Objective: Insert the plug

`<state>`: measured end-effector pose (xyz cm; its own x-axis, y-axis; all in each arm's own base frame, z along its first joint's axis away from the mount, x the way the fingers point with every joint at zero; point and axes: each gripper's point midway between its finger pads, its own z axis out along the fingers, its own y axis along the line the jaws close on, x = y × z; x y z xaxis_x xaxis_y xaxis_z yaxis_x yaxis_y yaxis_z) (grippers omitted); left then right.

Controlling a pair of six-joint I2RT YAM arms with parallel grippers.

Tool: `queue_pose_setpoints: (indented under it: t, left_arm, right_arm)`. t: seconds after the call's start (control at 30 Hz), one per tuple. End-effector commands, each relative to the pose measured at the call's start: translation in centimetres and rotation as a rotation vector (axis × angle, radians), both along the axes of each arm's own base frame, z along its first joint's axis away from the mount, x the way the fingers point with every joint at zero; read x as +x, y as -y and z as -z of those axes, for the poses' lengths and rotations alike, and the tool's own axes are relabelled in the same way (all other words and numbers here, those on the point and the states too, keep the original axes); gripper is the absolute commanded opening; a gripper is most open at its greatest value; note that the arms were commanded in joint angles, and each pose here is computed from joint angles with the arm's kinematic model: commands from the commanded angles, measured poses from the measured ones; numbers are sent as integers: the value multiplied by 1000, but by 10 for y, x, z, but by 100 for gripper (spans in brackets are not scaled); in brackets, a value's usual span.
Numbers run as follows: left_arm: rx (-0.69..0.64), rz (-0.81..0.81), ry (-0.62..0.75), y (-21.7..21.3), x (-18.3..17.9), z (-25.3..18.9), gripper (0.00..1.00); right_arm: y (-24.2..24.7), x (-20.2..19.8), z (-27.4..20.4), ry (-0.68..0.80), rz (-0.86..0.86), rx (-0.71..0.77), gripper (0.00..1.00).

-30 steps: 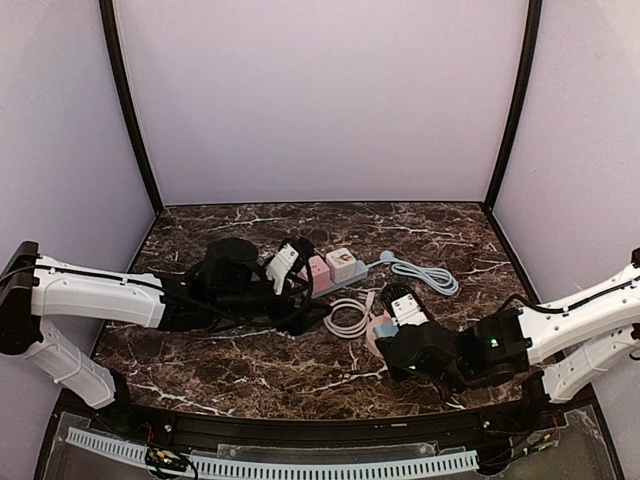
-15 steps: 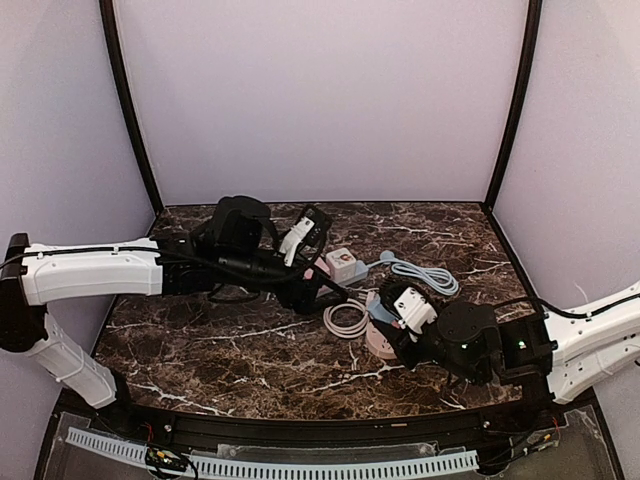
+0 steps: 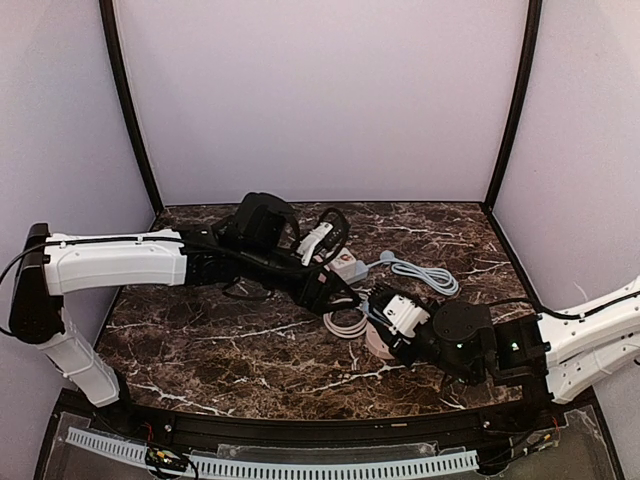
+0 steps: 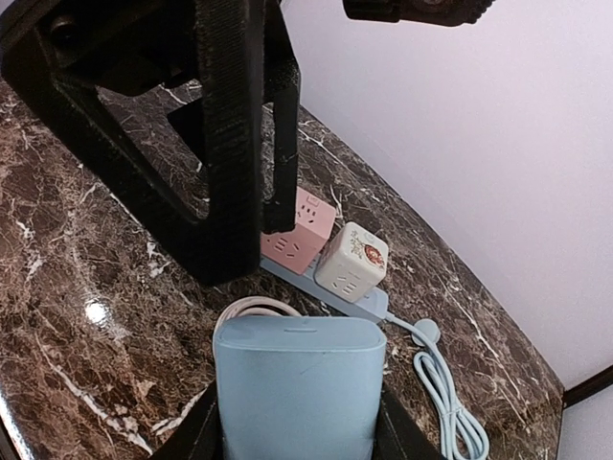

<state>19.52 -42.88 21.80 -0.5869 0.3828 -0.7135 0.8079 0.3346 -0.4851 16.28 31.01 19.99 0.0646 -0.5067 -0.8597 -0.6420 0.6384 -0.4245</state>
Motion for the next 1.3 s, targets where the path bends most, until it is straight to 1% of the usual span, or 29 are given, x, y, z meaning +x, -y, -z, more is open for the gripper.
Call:
queue_pose_setpoints:
  t: [0.0,0.2,0.7,0.8,1.07,1.27]
  left_arm:
    - [-17,43,-37,7,-5,-5,77]
    - [-8,71,-73,17,-6,6,73]
    - [-29,112,-92,28,-11,6,71]
    - [-33,120,-99,31,-11,7,67]
    - [-46,133,-126,39,-10,10,52]
    - [-49,146,-138,45,-12,11,46]
  right_arm:
    - [-2,7,-8,26,18,24,0]
    - [-7,6,-8,27,-1,25,0]
    - [-10,14,4,15,19,-3,0]
    - [-12,12,2,17,6,6,0]
    - [-16,11,3,16,-14,5,0]
    - [-17,10,4,15,-20,5,0]
